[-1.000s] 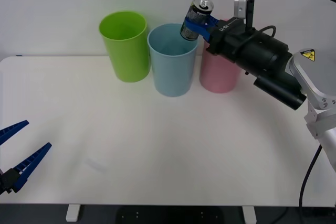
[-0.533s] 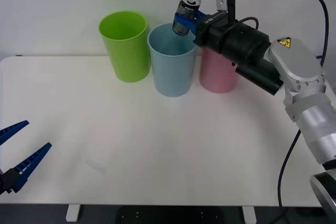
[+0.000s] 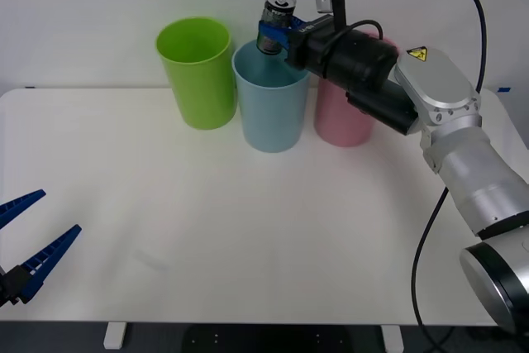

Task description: Grasp the object on the table and drop it into the matching bin: aluminum can to the light blue bin, PET bottle to the pink bin.

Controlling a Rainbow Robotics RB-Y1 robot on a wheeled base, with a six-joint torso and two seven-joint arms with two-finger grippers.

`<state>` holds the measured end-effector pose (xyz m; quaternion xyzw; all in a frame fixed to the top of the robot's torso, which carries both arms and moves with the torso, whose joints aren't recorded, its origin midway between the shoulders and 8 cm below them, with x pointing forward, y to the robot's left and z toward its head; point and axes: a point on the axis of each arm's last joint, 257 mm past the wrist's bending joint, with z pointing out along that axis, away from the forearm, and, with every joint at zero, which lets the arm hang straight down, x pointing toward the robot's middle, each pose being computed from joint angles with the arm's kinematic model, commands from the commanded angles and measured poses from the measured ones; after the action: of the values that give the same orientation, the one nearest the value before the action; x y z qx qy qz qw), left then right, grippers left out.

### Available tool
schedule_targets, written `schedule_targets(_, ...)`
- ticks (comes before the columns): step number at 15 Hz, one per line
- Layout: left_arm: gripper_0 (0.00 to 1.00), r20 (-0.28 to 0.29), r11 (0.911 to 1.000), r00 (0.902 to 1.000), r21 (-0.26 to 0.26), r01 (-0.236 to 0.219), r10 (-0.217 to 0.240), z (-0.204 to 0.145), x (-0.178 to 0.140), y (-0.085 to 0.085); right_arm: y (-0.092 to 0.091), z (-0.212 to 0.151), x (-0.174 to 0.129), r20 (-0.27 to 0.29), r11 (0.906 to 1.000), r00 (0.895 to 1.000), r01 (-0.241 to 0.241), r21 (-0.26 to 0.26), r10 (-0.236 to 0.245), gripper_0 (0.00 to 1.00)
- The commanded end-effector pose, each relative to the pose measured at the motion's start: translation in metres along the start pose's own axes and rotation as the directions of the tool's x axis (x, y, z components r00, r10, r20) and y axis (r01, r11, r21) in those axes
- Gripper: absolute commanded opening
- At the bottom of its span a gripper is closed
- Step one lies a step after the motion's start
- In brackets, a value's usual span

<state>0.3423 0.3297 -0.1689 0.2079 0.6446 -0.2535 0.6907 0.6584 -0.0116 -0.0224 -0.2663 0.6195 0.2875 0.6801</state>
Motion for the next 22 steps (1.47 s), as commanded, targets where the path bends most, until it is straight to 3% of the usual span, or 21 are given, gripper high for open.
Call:
schedule_targets(1,1.0,0.0,1.0,1.0,0.0,0.0,0.0,0.0,0.0,0.0,0.002,0.001,0.001,-0.002,1.0,1.0,0.008,-0.003,-0.008,0.0)
schedule_targets(2,1.0,0.0,1.0,1.0,0.0,0.0,0.0,0.0,0.0,0.0,0.001,0.0,0.003,-0.004,1.0,1.0,0.007,-0.002,-0.007,0.0)
schedule_targets(3,1.0,0.0,1.0,1.0,0.0,0.0,0.0,0.0,0.0,0.0,0.002,0.0,0.002,-0.003,1.0,1.0,0.009,-0.003,-0.009,0.08)
schedule_targets(4,1.0,0.0,1.0,1.0,0.0,0.0,0.0,0.0,0.0,0.0,0.001,0.001,0.002,-0.003,0.9999,1.0,0.014,-0.001,-0.014,0.79)
schedule_targets(5,1.0,0.0,1.0,1.0,0.0,0.0,0.0,0.0,0.0,0.0,0.001,0.0,0.002,-0.003,0.9999,1.0,0.017,-0.001,-0.017,1.0)
schedule_targets(15,1.0,0.0,1.0,1.0,0.0,0.0,0.0,0.0,0.0,0.0,-0.005,-0.011,0.003,0.005,0.9999,1.0,0.011,-0.007,-0.011,1.0)
schedule_targets(22,1.0,0.0,1.0,1.0,0.0,0.0,0.0,0.0,0.0,0.0,-0.006,-0.07,0.0,0.042,0.9986,0.998,0.05,-0.017,-0.049,1.0)
